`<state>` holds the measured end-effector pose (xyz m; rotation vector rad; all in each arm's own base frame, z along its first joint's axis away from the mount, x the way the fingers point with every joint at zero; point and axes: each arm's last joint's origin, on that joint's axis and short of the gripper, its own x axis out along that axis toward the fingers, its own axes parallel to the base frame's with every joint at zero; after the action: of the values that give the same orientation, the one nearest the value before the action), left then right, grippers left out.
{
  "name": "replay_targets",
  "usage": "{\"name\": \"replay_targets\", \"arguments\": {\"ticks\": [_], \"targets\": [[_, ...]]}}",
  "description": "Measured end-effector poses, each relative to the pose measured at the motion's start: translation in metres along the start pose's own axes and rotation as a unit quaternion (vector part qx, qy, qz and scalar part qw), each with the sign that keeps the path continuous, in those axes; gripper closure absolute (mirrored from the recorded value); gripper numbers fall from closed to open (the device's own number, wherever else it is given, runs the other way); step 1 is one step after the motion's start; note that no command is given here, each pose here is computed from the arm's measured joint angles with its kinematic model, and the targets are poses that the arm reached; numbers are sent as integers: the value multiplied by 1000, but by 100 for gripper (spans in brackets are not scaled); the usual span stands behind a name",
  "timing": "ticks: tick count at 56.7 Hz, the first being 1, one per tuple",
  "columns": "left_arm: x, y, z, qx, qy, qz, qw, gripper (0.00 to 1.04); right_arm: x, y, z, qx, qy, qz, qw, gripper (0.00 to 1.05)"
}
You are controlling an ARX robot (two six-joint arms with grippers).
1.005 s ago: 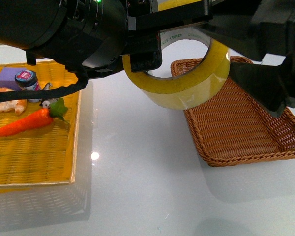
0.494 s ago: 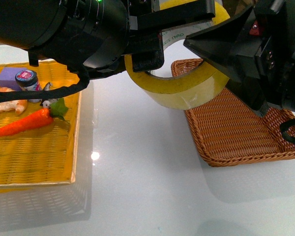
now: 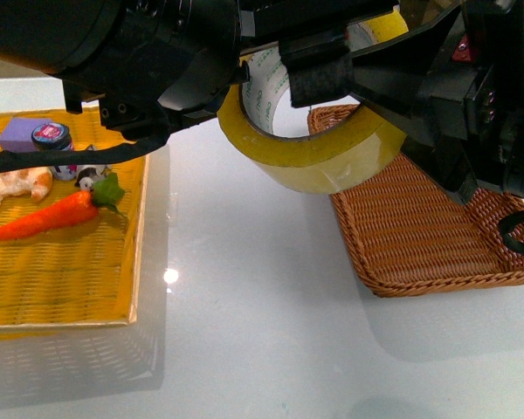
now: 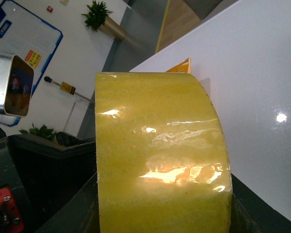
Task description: Move tape to another basket
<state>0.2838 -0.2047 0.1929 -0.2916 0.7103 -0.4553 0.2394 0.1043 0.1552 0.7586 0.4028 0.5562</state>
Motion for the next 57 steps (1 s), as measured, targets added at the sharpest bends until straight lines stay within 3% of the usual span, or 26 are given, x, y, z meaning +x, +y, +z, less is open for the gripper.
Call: {"name": "replay_targets", "arguments": {"ticks": [13,21,33,38,42,48,57], "targets": [[-7,5,6,-1,-22,2,1000,7,-1,-2,2,3,-10,-8,1000,59],[-19,9,16,-7,-54,-2,999,9,-4,-7,4,13,-15,-19,1000,59],[-58,29,40,5,-159,-5,987,9,-12,-20,15,30,-41,-43,998,59],[-75,41,38,49,-292,99,950,23,-14,-21,18,32,-46,-47,997,59],[-97,62,28,83,-342,168,921,35,-16,-24,20,34,-50,-51,997,59],[-123,84,13,110,-359,208,903,54,-20,-32,26,38,-61,-65,995,59],[-136,103,-18,131,-340,213,906,81,-19,-53,30,51,-53,-81,994,59]]}}
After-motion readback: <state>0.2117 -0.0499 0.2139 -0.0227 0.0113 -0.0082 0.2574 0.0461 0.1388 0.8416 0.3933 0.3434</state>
